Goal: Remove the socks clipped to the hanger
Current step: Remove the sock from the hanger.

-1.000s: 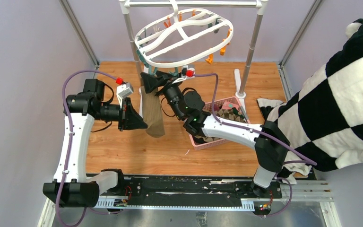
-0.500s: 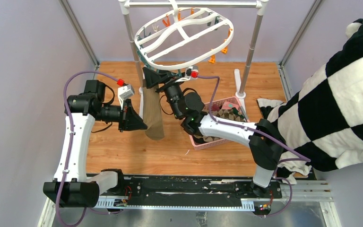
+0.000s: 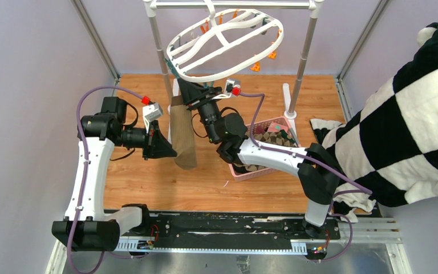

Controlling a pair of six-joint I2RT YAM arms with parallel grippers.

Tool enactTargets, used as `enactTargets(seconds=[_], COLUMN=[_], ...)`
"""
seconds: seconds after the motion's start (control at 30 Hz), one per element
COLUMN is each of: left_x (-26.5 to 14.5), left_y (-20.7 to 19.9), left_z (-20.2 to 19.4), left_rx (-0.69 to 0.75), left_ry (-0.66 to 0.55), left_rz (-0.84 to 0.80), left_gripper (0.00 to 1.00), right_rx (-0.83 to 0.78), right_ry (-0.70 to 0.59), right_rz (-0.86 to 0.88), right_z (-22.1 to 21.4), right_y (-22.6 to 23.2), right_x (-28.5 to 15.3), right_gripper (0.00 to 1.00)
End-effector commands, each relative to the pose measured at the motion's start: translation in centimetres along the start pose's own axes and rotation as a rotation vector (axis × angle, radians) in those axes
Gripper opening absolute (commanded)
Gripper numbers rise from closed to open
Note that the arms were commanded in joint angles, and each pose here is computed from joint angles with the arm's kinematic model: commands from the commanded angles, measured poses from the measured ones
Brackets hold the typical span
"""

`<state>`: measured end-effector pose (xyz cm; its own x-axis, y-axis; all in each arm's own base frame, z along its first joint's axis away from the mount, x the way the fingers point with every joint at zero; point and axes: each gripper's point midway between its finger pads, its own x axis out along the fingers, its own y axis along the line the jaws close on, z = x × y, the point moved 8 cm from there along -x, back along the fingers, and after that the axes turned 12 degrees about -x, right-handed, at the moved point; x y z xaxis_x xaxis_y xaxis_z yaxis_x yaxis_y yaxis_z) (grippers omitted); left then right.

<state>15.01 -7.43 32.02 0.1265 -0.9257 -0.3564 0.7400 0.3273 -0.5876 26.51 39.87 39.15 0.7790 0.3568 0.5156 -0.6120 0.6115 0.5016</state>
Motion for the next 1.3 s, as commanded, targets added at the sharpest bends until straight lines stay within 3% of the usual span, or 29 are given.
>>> enactTargets(seconds=[0.0,0.1,0.17,0.57,0.7,0.83,0.87,0.97,1.03,1.07,1.13,1.27], left_x=[-0.1,-0.1,0.0,-0.1,-0.2,-0.1,-0.1,-0.2,-0.3,-0.3,-0.3,-0.2], left_y=[-0.5,-0.5,-0.4,0.1,0.5,1.1,1.1,1.0,0.9,0.9,0.9,1.3], left_z=[-0.3,-0.5,-0.6,-2.3,-2.1,-1.6,-1.5,-1.0,-0.8,-0.8,-0.8,-0.8], left_rx=[0.02,0.022,0.022,0.041,0.057,0.04,0.039,0.049,0.058,0.062,0.067,0.061], left_ry=[0.009,0.012,0.017,0.065,0.079,0.086,0.085,0.075,0.071,0.071,0.073,0.079], left_rz=[0.008,0.01,0.013,0.071,0.087,0.083,0.081,0.077,0.081,0.082,0.083,0.078], left_gripper=[0.0,0.0,0.0,0.0,0.0,0.0,0.0,0.0,0.0,0.0,0.0,0.0], right_rx=[0.038,0.043,0.045,0.105,0.14,0.18,0.183,0.173,0.124,0.064,-0.026,-0.054], right_ry=[-0.072,-0.073,-0.075,-0.053,-0.026,-0.003,0.003,0.033,0.058,0.1,0.149,0.157], right_rz=[0.022,0.042,0.06,0.137,0.155,0.174,0.173,0.141,0.087,0.04,-0.033,-0.048], right_z=[1.6,1.9,2.2,2.8,2.8,2.8,2.8,2.6,2.9,2.7,2.7,1.9], right_y=[0.4,0.4,0.6,0.3,0.1,-0.2,-0.3,-0.7,-0.8,-0.9,-0.9,-1.4], right_x=[1.0,0.9,0.9,0.9,0.5,-0.1,-0.2,-0.6,-1.1,-1.6,-2.6,-4.1], right_gripper=[0.17,0.04,0.0,0.0,0.1,0.13,0.17,0.5,0.93,0.99,1.0,1.0])
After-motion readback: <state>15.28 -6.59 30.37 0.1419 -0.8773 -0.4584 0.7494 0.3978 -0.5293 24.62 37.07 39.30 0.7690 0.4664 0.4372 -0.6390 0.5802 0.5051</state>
